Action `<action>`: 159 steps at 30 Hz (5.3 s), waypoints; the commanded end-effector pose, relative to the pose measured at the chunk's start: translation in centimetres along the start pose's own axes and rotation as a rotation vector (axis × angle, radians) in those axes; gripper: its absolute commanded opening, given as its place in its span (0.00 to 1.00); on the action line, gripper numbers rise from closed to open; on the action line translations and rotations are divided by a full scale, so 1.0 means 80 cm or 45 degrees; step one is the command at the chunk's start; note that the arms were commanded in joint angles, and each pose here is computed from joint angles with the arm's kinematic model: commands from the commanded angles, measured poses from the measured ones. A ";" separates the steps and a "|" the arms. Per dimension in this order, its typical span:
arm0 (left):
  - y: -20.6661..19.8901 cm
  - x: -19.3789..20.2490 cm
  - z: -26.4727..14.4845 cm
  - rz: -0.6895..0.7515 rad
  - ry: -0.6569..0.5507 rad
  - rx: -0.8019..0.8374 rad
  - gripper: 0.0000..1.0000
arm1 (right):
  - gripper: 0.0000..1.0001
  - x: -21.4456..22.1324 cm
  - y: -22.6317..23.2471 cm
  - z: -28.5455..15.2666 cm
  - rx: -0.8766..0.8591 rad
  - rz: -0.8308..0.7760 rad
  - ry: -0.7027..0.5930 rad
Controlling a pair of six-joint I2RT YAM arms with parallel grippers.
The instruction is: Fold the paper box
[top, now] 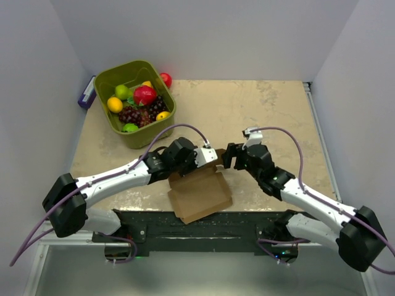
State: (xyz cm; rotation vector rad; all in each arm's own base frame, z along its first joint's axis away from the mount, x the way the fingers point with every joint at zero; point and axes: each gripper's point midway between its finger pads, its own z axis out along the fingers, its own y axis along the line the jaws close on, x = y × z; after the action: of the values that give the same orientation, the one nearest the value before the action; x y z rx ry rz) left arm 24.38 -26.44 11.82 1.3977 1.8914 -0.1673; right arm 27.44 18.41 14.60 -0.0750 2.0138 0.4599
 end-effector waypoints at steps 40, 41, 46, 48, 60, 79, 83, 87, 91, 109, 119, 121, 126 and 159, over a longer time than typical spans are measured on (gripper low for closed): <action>0.023 0.022 0.009 0.000 0.076 -0.094 0.21 | 0.25 0.146 0.035 -0.009 -0.090 0.065 0.393; 0.023 0.021 0.009 -0.002 0.075 -0.095 0.21 | 0.24 0.148 0.036 -0.008 -0.093 0.065 0.398; 0.023 0.022 0.010 0.000 0.077 -0.092 0.21 | 0.21 0.156 0.031 -0.007 -0.068 0.067 0.418; 0.023 0.022 0.010 0.000 0.077 -0.092 0.21 | 0.20 0.161 0.023 -0.006 -0.023 0.063 0.430; 0.022 0.023 0.010 -0.001 0.079 -0.091 0.21 | 0.12 0.199 -0.007 -0.003 0.149 0.065 0.551; 0.020 0.021 0.009 0.001 0.070 -0.079 0.21 | 0.42 0.092 0.016 -0.012 0.110 0.059 0.334; 0.021 0.020 0.007 -0.001 0.067 -0.082 0.21 | 0.50 0.055 0.005 0.001 0.113 0.060 0.250; 0.021 0.020 0.007 0.001 0.067 -0.082 0.21 | 0.59 0.016 0.004 0.023 0.092 -0.010 0.130; 0.020 0.021 0.008 -0.001 0.068 -0.082 0.20 | 0.66 0.009 0.010 0.045 0.082 -0.086 0.126; 0.021 0.024 0.009 0.004 0.080 -0.089 0.20 | 0.41 0.006 0.023 0.071 -0.053 -0.343 0.044; 0.021 0.027 0.013 -0.004 0.099 -0.094 0.20 | 0.04 0.009 0.037 0.063 -0.144 -0.365 0.060; 0.021 0.027 0.015 -0.007 0.104 -0.092 0.19 | 0.04 0.013 0.038 0.060 -0.148 -0.361 0.071; 0.022 0.028 0.018 -0.016 0.114 -0.096 0.18 | 0.01 0.017 0.045 0.048 -0.154 -0.330 0.063; 0.009 0.027 0.021 -0.026 0.111 -0.030 0.15 | 0.17 0.052 0.069 0.010 -0.120 -0.019 0.036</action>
State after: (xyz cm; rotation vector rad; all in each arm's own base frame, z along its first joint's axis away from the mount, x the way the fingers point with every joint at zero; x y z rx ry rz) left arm 26.42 -25.41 10.53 1.3768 1.9230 -0.0581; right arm 25.52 24.29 11.01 -0.2470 2.0310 0.4746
